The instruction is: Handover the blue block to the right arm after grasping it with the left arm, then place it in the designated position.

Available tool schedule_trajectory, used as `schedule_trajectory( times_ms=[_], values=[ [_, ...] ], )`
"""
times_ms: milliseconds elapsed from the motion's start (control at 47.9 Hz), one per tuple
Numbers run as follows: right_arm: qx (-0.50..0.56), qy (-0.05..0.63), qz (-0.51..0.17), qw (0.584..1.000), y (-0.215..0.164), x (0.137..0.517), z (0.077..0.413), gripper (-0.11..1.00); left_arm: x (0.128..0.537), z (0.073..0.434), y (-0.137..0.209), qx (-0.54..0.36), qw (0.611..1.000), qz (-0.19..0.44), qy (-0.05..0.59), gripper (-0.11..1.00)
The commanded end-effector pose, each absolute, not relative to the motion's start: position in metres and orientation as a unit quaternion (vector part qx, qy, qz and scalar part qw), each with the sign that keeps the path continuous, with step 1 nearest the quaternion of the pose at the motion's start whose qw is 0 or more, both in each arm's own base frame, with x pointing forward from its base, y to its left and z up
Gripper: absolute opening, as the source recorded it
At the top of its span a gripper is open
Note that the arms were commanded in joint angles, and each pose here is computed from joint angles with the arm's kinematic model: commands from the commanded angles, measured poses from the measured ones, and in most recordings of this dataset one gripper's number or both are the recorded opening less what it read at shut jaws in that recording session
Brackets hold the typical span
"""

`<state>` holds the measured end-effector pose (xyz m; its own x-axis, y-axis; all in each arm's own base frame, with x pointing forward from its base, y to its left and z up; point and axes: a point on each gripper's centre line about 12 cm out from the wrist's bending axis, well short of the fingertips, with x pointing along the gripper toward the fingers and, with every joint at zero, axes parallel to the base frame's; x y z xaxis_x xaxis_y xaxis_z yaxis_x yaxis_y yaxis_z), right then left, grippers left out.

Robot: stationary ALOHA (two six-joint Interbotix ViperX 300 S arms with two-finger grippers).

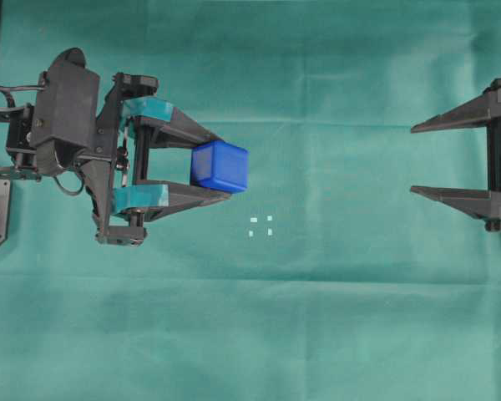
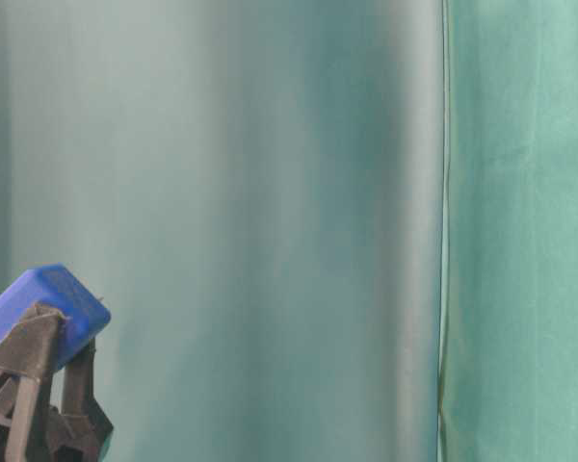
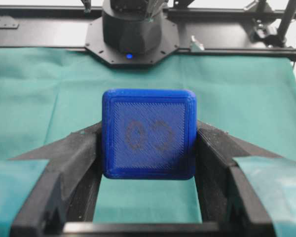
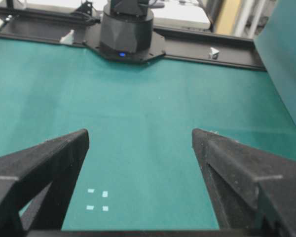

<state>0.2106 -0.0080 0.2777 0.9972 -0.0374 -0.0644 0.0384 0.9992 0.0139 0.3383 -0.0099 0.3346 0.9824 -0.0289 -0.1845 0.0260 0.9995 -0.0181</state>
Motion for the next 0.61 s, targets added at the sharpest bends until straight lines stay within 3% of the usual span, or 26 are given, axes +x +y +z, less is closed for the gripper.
schedule_trajectory(
  times_ms=[0, 585],
  values=[
    [0.004, 0.019, -0.019, 1.000, -0.008, 0.214, 0.288, 0.94, 0.336, 0.345, -0.010, -0.008, 0.997, -0.015, 0.077, 0.47],
    [-0.265, 0.005, 0.005, 0.964, -0.003, 0.220, 0.320, 0.93, 0.336, 0.346, -0.010, -0.010, 0.997, -0.014, 0.077, 0.47]
  ],
)
